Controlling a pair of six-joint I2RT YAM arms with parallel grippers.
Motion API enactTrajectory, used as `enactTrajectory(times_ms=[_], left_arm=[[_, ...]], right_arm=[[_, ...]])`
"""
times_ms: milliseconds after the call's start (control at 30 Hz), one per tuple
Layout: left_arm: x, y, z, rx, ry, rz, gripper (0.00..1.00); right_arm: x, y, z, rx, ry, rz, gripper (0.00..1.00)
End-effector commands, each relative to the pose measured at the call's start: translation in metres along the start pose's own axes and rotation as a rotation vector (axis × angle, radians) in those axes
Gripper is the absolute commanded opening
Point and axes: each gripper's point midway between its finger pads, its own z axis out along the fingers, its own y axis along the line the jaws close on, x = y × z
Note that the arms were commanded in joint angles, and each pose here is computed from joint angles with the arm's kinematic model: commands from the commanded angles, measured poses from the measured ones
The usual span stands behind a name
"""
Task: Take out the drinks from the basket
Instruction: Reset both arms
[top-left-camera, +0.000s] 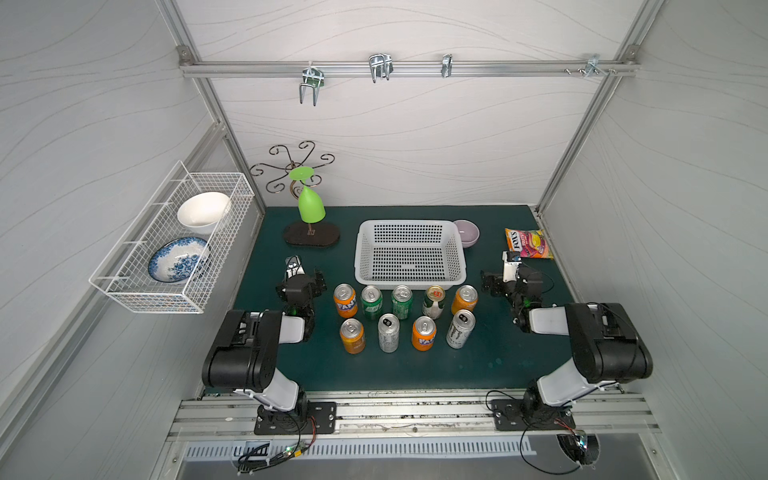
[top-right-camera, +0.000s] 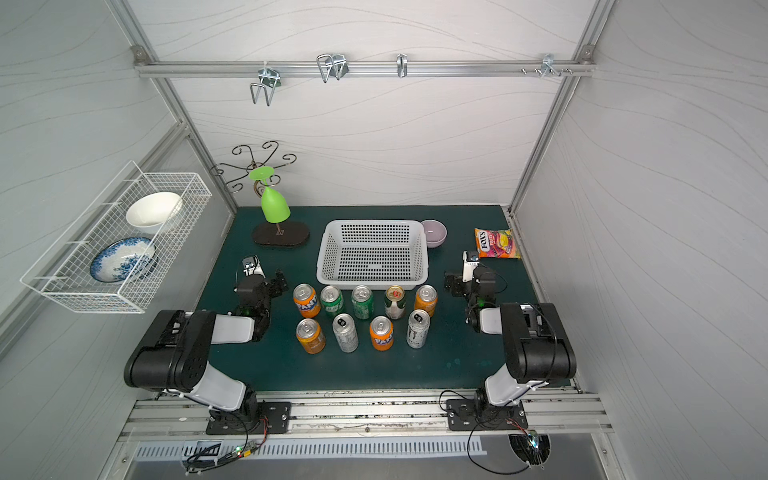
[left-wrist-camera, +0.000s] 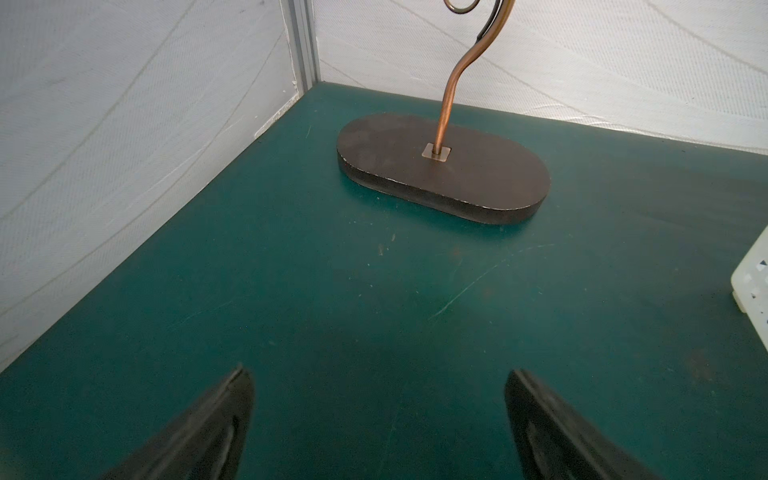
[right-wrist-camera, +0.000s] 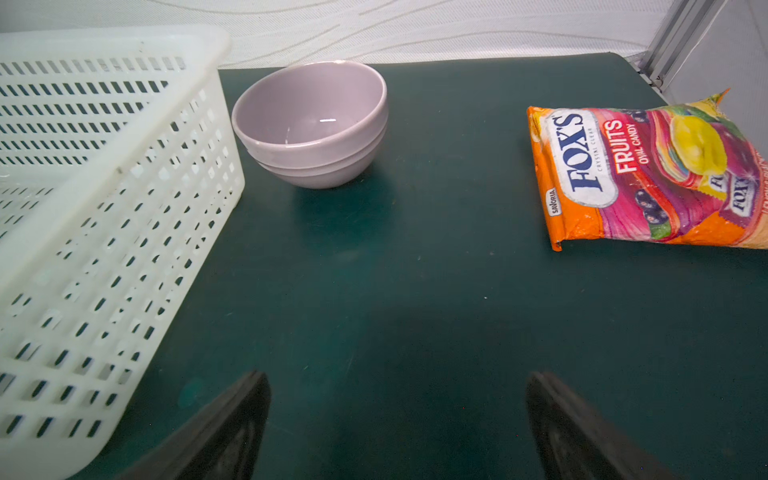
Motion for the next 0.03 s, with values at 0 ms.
enactTrajectory(times_ms=[0], left_arm=[[-0.0132,-0.0019,0.0015,0.008,-0.038,-0.005,0.99]], right_arm=[[-0.0053,0.0004,0.002,0.004,-0.006,-0.012,0.99]])
